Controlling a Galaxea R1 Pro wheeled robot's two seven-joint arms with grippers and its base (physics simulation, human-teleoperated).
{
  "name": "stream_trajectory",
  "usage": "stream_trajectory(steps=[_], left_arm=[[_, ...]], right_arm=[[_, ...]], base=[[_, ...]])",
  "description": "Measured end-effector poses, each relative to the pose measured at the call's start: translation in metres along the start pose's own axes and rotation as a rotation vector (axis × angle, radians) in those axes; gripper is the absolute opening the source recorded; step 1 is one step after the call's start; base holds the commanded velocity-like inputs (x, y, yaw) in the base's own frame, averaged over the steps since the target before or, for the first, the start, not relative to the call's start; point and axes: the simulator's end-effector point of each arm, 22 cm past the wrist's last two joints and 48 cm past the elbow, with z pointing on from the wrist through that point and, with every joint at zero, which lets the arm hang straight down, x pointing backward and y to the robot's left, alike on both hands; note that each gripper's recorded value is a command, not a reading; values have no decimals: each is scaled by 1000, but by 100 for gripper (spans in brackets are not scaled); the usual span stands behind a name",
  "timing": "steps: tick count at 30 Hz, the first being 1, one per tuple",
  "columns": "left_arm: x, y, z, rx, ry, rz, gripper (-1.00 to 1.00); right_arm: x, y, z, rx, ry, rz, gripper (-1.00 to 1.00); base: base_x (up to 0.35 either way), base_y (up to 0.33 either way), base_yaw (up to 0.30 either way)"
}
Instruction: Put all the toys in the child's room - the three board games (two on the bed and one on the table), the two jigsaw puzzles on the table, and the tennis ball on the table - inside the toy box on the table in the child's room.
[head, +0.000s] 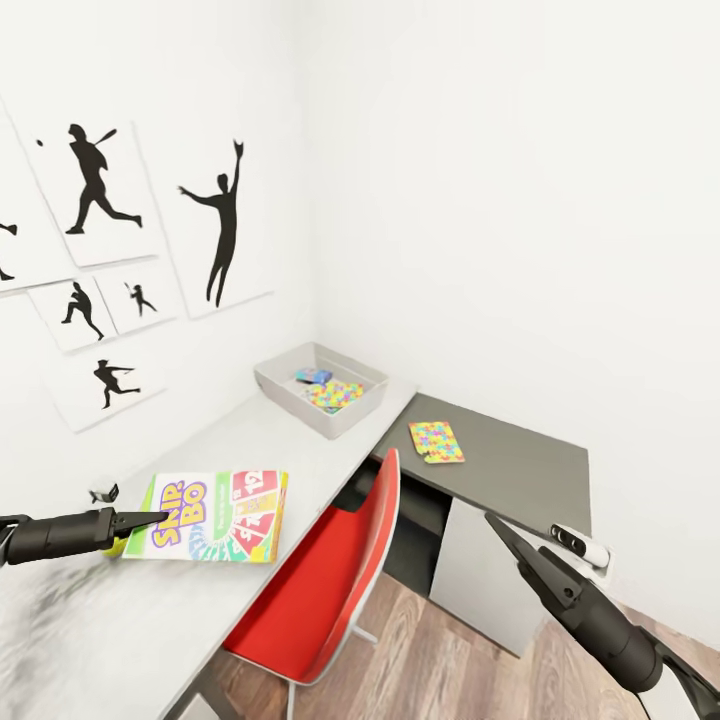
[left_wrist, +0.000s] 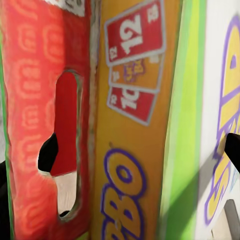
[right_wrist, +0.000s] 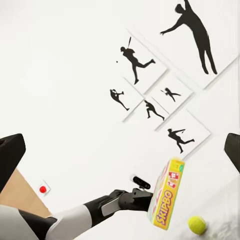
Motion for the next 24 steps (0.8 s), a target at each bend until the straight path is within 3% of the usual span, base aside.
stream_trajectory(steps=[6, 12, 24], left_arm=[[-2, -3, -1, 2, -4, 6, -100], [-2, -3, -2, 2, -4, 6, -100], [-2, -3, -1, 2, -4, 8, -100]], right_arm=[[0, 2, 0, -3, 5, -9, 100], [12, -6, 1, 34, 56, -35, 100], [15, -12, 0, 61, 68, -39, 100]], base=[[-9, -15, -93], [-1, -1, -9], [0, 0, 0]])
